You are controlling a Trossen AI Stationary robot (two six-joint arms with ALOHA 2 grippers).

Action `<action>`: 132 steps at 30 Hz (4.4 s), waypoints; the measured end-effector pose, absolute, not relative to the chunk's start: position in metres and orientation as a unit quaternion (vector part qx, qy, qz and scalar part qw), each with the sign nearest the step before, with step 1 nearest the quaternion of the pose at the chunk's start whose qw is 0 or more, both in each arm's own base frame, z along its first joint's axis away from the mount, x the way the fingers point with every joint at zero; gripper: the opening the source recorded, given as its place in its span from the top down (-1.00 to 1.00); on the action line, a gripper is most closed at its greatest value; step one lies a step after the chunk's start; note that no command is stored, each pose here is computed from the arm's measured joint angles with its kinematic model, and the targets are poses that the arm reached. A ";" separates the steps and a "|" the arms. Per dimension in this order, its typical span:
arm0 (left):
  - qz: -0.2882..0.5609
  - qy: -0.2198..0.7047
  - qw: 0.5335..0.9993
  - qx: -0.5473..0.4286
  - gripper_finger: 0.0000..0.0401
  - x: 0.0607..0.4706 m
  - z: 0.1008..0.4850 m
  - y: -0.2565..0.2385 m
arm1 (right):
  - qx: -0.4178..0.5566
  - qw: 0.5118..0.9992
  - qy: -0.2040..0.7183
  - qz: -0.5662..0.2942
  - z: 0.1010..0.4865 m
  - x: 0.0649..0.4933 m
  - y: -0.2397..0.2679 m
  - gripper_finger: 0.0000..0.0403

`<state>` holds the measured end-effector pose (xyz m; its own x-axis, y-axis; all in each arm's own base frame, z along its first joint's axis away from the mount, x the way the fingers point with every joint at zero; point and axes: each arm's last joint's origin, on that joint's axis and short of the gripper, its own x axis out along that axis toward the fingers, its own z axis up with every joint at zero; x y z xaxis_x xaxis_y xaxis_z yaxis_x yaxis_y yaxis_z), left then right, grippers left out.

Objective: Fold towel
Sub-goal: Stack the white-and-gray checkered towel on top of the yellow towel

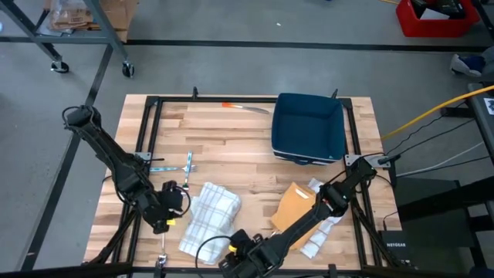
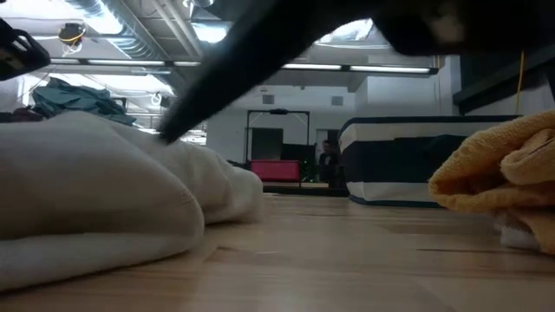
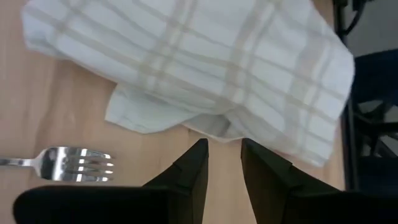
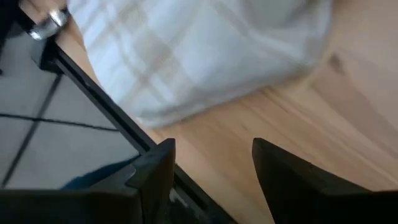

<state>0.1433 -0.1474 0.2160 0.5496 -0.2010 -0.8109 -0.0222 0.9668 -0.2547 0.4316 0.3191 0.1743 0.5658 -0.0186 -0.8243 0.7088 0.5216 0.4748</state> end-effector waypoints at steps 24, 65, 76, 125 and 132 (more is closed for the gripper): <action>0.085 0.519 0.848 -0.059 0.09 0.171 0.174 -0.139 | 0.463 0.764 0.386 -0.229 0.171 0.440 0.319 -0.08; 0.136 0.458 0.823 -0.306 0.01 0.190 0.137 -0.105 | 0.580 0.686 0.288 -0.333 0.131 0.458 0.305 -0.08; 0.126 0.457 0.833 -0.286 0.01 0.194 0.123 -0.107 | 0.576 0.684 0.279 -0.349 0.122 0.470 0.285 -0.08; -0.073 0.231 0.959 -0.149 0.99 0.271 0.182 -0.122 | 0.518 0.721 0.173 -0.427 0.188 0.400 0.312 0.96; -0.087 0.224 0.962 -0.129 0.99 0.310 0.188 -0.126 | 0.485 0.725 0.200 -0.447 0.206 0.381 0.309 0.98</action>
<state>0.3099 -0.1260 0.1878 0.8849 -0.2254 -0.4076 0.1098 0.9514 -0.2878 0.3814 0.3086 0.2064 0.5209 -0.4528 -0.7236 0.8416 0.1309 0.5239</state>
